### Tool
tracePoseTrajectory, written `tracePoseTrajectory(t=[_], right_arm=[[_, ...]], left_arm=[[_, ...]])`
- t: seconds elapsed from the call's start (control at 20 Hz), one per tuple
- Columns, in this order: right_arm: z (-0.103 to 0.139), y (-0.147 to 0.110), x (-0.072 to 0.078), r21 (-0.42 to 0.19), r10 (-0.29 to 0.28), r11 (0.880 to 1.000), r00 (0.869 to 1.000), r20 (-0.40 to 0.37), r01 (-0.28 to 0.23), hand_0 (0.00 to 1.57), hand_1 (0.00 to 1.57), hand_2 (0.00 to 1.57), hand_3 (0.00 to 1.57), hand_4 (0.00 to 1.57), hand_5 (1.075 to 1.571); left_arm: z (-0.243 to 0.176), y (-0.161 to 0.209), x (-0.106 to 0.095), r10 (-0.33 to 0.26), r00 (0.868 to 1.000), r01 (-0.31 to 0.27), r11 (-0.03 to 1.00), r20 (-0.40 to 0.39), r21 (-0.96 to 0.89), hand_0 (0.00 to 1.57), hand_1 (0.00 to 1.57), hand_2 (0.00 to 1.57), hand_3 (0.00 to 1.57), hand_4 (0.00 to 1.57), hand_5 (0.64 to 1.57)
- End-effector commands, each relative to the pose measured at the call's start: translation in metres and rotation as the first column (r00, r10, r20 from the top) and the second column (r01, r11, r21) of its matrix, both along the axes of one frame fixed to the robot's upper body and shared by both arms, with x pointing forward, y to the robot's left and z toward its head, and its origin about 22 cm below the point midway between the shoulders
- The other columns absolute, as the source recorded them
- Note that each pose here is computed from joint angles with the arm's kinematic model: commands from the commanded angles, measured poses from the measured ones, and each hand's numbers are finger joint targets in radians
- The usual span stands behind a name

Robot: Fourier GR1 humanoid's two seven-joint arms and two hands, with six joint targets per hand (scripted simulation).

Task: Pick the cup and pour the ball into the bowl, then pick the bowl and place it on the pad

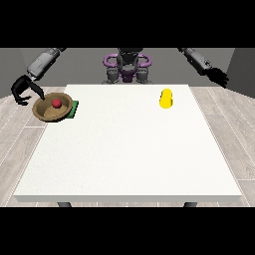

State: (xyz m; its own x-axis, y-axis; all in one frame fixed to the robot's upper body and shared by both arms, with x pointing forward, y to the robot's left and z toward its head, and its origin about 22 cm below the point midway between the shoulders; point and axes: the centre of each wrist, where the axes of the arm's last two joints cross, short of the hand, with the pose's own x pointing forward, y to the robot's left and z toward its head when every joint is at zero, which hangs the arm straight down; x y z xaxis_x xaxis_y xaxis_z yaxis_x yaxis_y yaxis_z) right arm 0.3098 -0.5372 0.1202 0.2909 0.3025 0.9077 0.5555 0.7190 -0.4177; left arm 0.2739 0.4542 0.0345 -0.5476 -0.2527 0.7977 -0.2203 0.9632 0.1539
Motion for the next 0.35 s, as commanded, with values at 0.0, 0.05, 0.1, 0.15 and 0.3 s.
tracePoseTrajectory(t=[0.0,0.05,0.1,0.15,0.3], right_arm=[[0.015,-0.013,-0.007,0.027,0.007,1.0,0.998,0.056,-0.009,0.0,0.0,0.5,0.0,0.0,1.283],[0.03,-0.019,-0.009,0.038,-0.016,0.999,0.996,0.083,0.013,0.0,0.0,0.48,0.03,0.0,1.297],[0.038,-0.017,-0.005,0.057,-0.008,0.998,0.998,0.058,0.005,0.0,0.0,0.46,0.05,0.0,1.293],[0.02,-0.004,0.003,0.07,0.036,0.997,0.998,0.042,-0.039,0.0,0.0,0.44,0.0,0.0,1.295],[0.006,0.03,0.031,0.138,0.184,0.97,0.975,0.128,-0.201,0.0,0.0,0.1,0.37,0.5,1.371]], left_arm=[[0.01,0.002,-0.006,-0.01,1.0,0.01,1.0,0.011,-0.014,0.0,0.0,0.0,0.0,0.88,1.193],[0.002,0.001,-0.009,-0.024,0.998,0.025,1.0,0.056,-0.016,0.0,0.0,0.0,0.0,0.88,1.213],[-0.003,0.008,-0.007,-0.011,1.0,0.011,1.0,0.01,-0.017,0.0,0.0,0.0,0.0,0.88,1.213],[-0.002,0.004,0.0,0.013,0.999,-0.014,1.0,-0.034,-0.025,0.0,0.0,0.0,0.0,0.88,1.213],[-0.023,0.002,-0.009,-0.006,0.989,0.003,1.0,-0.145,-0.019,0.0,0.0,0.0,0.0,0.88,1.213]])
